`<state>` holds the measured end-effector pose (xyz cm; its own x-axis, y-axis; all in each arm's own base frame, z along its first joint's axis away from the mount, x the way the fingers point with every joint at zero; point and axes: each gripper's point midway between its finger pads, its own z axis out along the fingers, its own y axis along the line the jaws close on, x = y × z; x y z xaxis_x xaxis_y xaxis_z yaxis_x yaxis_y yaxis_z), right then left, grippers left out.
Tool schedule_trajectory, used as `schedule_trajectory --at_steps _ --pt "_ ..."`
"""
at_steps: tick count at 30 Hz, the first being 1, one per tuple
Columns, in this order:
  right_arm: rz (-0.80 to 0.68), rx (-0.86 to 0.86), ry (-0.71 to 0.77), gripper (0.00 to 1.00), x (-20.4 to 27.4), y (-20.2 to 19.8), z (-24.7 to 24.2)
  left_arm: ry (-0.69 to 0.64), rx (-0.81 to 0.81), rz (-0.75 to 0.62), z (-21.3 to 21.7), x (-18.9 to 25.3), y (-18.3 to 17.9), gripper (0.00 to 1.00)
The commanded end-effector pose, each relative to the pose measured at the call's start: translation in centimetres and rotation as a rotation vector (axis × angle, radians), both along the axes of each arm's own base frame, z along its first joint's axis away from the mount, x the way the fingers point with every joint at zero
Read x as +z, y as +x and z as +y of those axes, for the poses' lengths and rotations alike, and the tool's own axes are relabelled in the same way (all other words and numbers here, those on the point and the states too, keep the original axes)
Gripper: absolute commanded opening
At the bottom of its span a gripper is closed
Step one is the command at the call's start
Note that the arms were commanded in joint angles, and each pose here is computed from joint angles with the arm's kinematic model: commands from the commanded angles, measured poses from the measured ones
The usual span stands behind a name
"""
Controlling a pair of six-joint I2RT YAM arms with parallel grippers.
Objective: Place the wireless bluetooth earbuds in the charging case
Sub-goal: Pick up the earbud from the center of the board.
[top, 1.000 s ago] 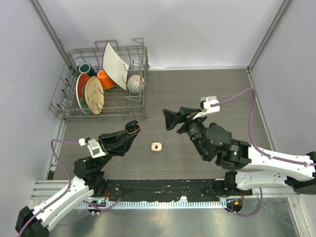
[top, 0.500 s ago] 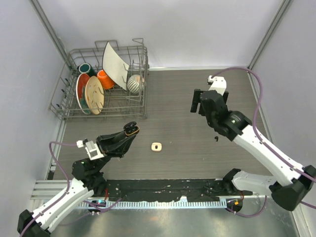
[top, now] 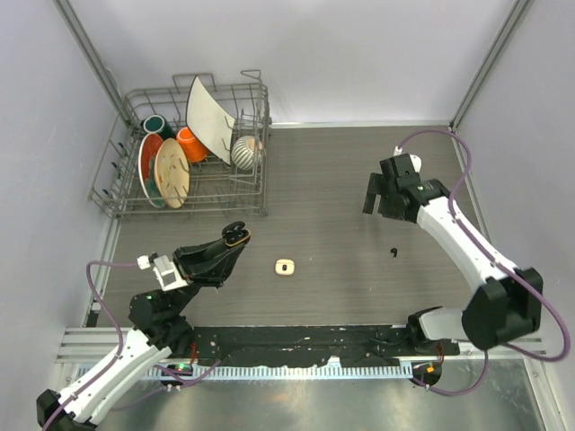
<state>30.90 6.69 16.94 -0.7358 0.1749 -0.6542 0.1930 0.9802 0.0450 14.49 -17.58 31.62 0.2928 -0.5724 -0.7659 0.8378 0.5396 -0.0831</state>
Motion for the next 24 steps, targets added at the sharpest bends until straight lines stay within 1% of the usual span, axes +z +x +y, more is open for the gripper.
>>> schedule_trajectory --at_steps 1,3,5,6,7,10,11,12,15,17,19,20,22,24 --pt "0.161 -0.147 -0.046 1.00 -3.3 -1.5 -2.7 0.057 0.026 0.003 -0.3 0.4 0.5 0.00" --pt "0.158 -0.156 -0.090 0.99 -3.9 -1.9 -3.6 0.046 0.003 -0.026 -0.4 0.9 0.0 0.00" --pt "0.048 -0.140 -0.089 0.98 -3.0 -1.3 -3.9 0.024 -0.009 -0.036 -0.4 1.4 -0.3 0.00" --pt "0.038 -0.151 -0.106 0.98 -3.9 -1.8 -4.5 0.023 -0.019 -0.038 -0.4 1.5 -0.4 0.00" --pt "0.012 -0.188 -0.104 0.98 -3.7 -1.7 -4.9 0.024 -0.025 -0.040 -0.5 1.5 -0.6 0.00" --pt "0.053 -0.192 -0.052 0.98 -4.5 -2.5 -4.8 0.028 -0.035 -0.043 -0.5 1.4 -0.8 0.00" --pt "0.080 -0.173 -0.031 0.98 -5.5 -3.0 -4.3 0.024 -0.033 -0.043 -0.5 1.4 -0.8 0.00" --pt "0.051 -0.162 -0.010 0.97 -5.5 -2.6 -3.9 0.024 -0.032 -0.039 -0.5 1.2 -0.7 0.00" --pt "0.074 -0.172 0.023 0.96 -7.2 -3.0 -3.8 0.028 -0.020 -0.041 -0.4 1.3 -0.6 0.00" --pt "0.111 -0.174 0.046 0.94 -8.4 -3.3 -3.5 0.030 -0.020 -0.038 -0.3 1.2 -0.7 0.00" --pt "0.141 -0.193 0.034 0.92 -9.6 -3.4 -3.8 0.029 -0.019 -0.038 -0.3 1.1 -0.7 0.00" --pt "0.157 -0.200 0.026 0.90 -10.3 -3.6 -3.9 0.029 -0.016 -0.033 -0.2 0.9 -0.6 0.00" --pt "0.168 -0.175 0.074 0.84 -10.9 -3.2 -3.2 0.023 -0.009 -0.040 0.0 1.0 -0.7 0.00" --pt "0.158 -0.184 0.097 0.83 -11.4 -2.8 -3.0 0.020 0.004 -0.032 0.2 1.0 -0.6 0.00"
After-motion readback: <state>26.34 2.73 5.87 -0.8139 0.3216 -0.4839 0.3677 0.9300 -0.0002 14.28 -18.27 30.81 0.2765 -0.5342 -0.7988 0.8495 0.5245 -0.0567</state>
